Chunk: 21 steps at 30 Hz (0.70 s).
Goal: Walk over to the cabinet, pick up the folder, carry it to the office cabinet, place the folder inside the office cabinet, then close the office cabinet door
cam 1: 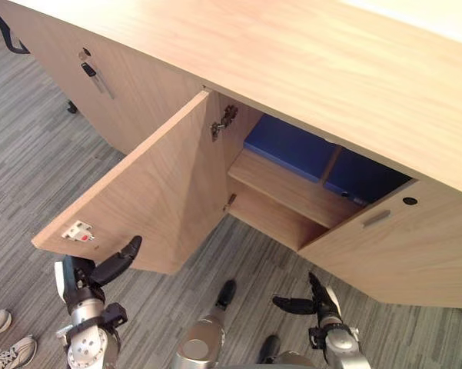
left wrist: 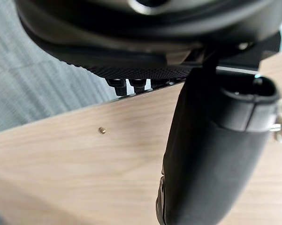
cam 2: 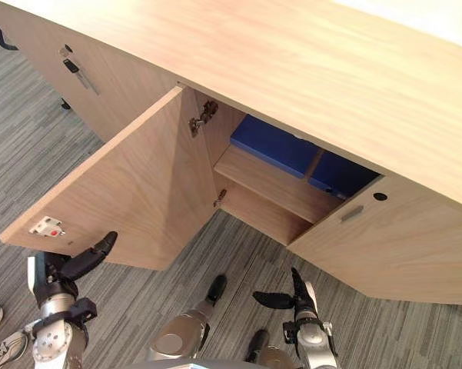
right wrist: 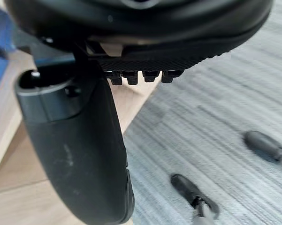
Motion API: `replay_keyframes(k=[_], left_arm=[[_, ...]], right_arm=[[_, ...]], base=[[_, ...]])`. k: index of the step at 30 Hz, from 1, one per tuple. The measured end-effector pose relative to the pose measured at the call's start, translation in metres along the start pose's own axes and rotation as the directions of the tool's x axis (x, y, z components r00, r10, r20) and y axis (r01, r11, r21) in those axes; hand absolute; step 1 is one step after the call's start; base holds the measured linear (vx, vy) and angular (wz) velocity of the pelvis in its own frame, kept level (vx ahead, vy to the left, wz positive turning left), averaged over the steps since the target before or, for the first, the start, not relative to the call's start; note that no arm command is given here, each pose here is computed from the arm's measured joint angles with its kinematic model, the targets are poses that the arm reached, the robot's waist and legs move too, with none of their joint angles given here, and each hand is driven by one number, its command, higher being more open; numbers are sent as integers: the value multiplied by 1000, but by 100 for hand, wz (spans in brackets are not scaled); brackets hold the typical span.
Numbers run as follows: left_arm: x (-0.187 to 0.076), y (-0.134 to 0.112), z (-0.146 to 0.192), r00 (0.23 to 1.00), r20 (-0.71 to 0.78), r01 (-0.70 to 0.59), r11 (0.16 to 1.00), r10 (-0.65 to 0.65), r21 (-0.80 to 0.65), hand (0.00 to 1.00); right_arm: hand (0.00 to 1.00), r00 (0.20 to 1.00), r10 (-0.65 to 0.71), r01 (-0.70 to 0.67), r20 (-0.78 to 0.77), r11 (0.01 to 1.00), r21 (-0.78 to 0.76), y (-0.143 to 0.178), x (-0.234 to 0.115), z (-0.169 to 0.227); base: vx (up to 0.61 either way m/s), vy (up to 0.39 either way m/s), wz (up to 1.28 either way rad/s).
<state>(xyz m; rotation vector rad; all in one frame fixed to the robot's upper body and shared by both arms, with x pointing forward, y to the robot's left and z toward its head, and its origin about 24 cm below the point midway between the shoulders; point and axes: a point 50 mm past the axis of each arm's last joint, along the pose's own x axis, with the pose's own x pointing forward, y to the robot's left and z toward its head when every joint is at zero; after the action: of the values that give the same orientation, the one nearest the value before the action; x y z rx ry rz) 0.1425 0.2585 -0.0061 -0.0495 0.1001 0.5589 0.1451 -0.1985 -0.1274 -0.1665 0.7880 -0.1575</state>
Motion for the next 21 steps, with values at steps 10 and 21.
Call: replay_keyframes(k=[10, 21], left_arm=[[-48, -25, -54, 949, -279, 140, 989, -146, -42, 100], [-62, -102, -82, 722, -430, 584, 811, -542, -41, 100]], right_arm=[[100, 1000, 14, -12, -20, 997, 74, 19, -6, -6], [100, 1000, 12, -10, -19, 998, 65, 22, -3, -1]], base=[[-66, 31, -16], [-29, 17, -73]])
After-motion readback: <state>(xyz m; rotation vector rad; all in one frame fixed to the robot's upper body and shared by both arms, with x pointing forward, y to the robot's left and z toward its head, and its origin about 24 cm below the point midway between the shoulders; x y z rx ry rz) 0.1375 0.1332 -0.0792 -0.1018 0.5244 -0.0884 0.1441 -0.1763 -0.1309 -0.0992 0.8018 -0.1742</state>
